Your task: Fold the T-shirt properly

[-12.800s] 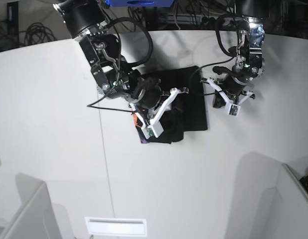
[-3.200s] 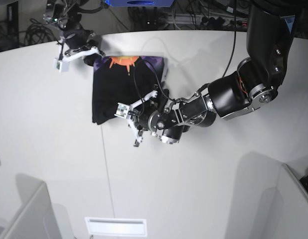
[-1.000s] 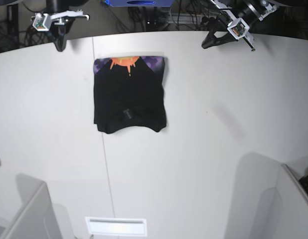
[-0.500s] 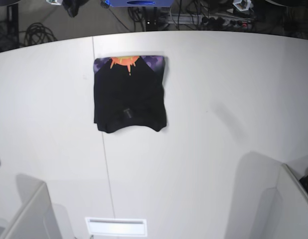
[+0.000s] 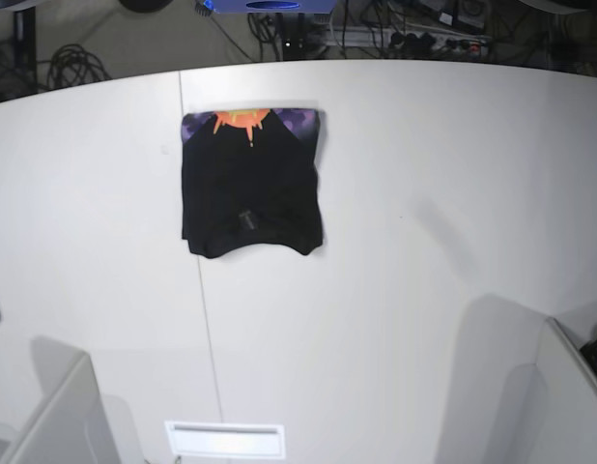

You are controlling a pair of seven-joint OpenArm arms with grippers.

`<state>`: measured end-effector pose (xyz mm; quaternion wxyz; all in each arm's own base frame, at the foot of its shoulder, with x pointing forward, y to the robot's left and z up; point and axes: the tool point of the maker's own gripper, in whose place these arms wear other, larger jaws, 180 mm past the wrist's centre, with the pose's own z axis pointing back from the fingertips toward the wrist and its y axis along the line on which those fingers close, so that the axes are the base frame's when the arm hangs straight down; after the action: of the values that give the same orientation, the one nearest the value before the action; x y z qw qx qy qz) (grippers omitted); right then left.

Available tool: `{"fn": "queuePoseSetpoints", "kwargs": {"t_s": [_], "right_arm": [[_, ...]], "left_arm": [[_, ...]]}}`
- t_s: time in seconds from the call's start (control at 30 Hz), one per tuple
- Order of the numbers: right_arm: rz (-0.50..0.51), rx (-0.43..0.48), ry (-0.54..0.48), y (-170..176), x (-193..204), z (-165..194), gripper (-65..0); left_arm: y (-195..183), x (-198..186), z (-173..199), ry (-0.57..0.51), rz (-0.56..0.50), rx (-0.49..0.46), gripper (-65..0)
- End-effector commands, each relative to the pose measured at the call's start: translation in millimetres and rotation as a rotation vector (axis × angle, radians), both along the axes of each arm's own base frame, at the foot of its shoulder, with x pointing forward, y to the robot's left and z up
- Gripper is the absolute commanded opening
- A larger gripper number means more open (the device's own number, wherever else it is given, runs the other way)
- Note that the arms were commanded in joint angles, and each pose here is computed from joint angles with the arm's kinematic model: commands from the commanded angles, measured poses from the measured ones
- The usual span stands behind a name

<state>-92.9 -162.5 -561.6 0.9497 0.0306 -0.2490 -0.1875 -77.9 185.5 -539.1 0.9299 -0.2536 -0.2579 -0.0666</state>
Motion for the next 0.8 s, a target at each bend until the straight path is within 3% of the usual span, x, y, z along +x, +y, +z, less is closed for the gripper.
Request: {"fn": "queuePoseSetpoints", "kwargs": {"t_s": [0.0,0.3,0.47,0.57,0.77], "right_arm": [[0.013,-0.002,0.011,-2,-9,0,-65.0],[0.129,0.041,0.148,10,-28,-35,-65.0],[0.264,0.036,0.227,-3,-33,-49,-65.0],[0.373,0.048,0.328,-9,-36,-62,-65.0],[0.493,0.085,0.454,-7,-28,-77,-65.0]], "left_arm": [[1,-7,-1,0.018,0.017,-0.009,-65.0],[26,-6,-33,0.124,0.085,0.063,-65.0],[23,-12,-47,0.154,0.098,0.127,-65.0],[18,-18,-55,0.184,0.123,0.152,-65.0],[-1,-25,-68,0.249,0.157,0.17,-65.0]]}}
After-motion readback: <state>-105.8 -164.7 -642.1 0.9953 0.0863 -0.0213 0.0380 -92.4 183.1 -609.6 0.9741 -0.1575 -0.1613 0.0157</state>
